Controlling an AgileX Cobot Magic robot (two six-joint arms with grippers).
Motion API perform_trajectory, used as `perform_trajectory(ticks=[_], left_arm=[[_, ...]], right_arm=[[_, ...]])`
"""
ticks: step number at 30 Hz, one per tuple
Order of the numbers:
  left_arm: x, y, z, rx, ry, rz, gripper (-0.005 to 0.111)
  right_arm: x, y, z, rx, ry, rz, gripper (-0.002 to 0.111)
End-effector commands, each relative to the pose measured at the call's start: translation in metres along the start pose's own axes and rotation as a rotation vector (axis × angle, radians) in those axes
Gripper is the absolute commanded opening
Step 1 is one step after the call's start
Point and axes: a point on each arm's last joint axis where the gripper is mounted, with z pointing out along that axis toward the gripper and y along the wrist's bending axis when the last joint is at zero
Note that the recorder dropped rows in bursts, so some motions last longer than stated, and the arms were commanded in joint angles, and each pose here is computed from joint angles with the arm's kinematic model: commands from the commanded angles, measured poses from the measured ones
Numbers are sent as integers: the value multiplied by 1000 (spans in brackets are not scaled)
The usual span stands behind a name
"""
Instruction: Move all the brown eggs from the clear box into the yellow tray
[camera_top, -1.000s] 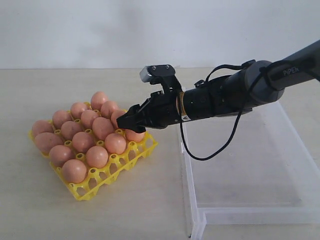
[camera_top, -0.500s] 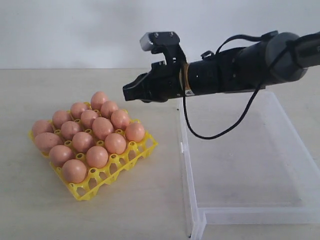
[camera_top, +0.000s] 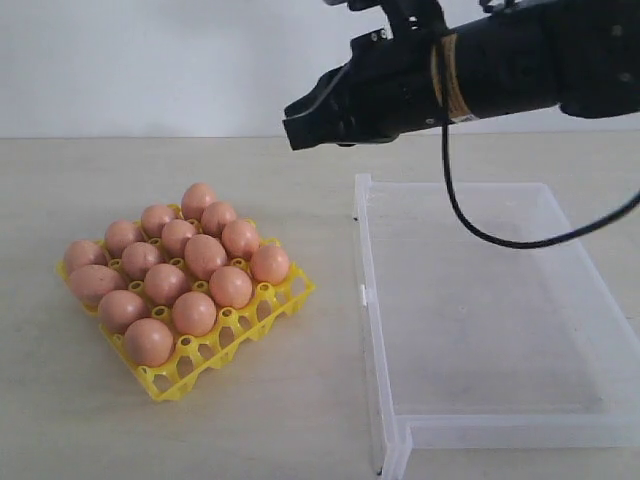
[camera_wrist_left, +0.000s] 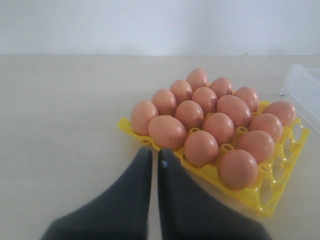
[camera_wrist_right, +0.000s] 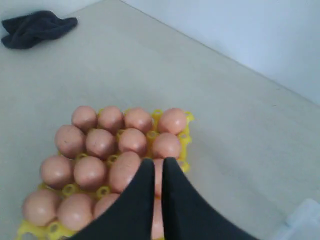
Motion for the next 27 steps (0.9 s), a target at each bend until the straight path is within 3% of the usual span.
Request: perform_trajectory(ticks=[1, 5, 6, 7, 8, 10, 11, 13, 15, 17, 24, 27], left_arm=[[0, 0, 0, 6, -4, -3, 4], [0, 0, 0, 6, -4, -3, 4], [0, 0, 0, 6, -4, -3, 4], [0, 0, 0, 6, -4, -3, 4], [0, 0, 0, 6, -4, -3, 4], [0, 0, 0, 6, -4, -3, 4], [0, 0, 0, 6, -4, -3, 4], [0, 0, 0, 6, -4, -3, 4], [0, 0, 0, 6, -4, -3, 4], [0, 0, 0, 6, -4, -3, 4], [0, 0, 0, 6, -4, -3, 4], [0, 0, 0, 6, -4, -3, 4]], right_arm=[[12, -13, -47, 361, -4, -173, 0], [20, -24, -115, 811, 56, -440, 0], [22, -28, -137, 973, 150, -588, 0], [22, -30, -145, 1040, 200, -647, 0], [23, -36, -165, 1223, 351, -751, 0], [23, -41, -187, 1447, 447, -707, 0], [17, -39, -196, 1501, 377, -630, 0], [4, -33, -204, 1481, 70, -388, 0], [-14, -24, -212, 1344, -260, -135, 0], [-37, -14, -217, 1172, -473, 17, 0], [-80, -3, -235, 980, -725, 184, 0], [-95, -6, -246, 935, -743, 124, 0]])
